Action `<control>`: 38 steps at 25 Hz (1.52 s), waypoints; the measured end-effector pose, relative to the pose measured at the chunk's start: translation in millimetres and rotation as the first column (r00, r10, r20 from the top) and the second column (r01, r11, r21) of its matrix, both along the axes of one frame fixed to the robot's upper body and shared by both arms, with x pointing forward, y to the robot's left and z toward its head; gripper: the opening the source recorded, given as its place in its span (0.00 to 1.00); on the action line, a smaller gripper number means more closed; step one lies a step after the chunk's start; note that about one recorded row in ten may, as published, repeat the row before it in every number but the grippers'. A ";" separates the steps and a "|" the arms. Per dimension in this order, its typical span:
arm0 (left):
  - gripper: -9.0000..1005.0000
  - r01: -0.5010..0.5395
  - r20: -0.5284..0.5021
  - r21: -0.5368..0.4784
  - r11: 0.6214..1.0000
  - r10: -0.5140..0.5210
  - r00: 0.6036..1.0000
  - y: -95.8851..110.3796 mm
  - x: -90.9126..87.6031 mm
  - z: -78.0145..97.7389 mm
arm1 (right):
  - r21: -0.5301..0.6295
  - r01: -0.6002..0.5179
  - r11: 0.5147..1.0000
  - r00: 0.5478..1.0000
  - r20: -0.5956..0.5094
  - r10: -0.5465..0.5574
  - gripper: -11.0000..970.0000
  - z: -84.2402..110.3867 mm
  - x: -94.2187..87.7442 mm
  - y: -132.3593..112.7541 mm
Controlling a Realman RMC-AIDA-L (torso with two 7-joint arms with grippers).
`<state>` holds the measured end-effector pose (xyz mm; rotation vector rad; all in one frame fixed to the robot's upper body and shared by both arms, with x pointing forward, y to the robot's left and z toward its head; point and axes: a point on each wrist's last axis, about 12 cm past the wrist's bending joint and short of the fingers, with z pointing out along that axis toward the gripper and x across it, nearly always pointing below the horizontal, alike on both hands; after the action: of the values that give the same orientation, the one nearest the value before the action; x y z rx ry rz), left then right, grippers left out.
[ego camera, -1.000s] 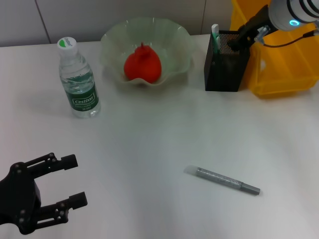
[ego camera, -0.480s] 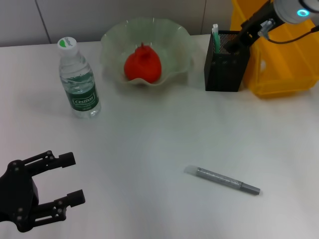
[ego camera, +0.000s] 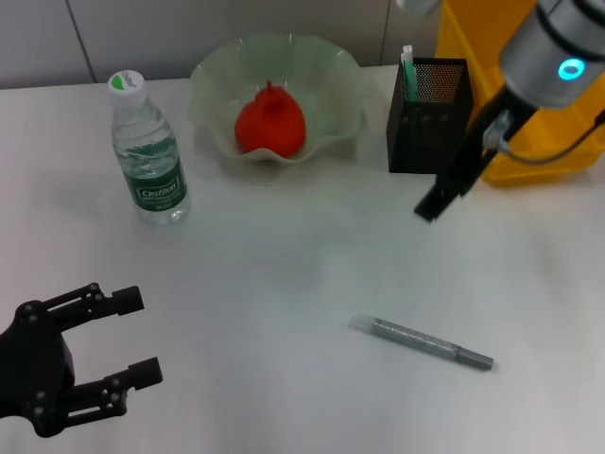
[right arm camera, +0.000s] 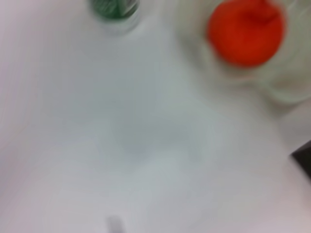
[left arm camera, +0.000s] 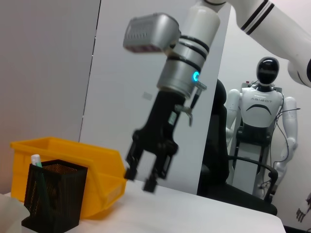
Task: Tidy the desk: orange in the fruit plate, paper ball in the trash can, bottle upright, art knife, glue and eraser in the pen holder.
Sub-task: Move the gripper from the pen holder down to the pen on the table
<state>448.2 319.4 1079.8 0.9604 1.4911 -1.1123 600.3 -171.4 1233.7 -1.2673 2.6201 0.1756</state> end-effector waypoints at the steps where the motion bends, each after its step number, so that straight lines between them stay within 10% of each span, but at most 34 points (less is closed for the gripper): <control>1: 0.77 0.001 0.001 0.000 1.000 -0.001 1.000 -0.3 0.4 0.2 | -0.006 -0.011 1.000 1.000 -0.025 0.011 0.67 -3.7 -1.2 2.9; 13: 0.77 0.005 0.014 0.008 1.000 -0.005 1.000 -0.2 0.9 0.3 | -0.069 -0.108 0.992 0.981 -0.171 0.095 0.67 -65.3 -12.2 46.9; 38: 0.77 0.061 -0.007 0.081 0.995 -0.061 0.998 -4.3 -0.3 -7.6 | -0.134 -0.185 0.974 0.971 -0.180 0.160 0.66 -104.2 -27.3 75.1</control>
<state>447.9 315.2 1072.2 1.0663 1.5297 -1.1054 573.0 -96.4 1129.6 -1.5991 2.7048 0.1204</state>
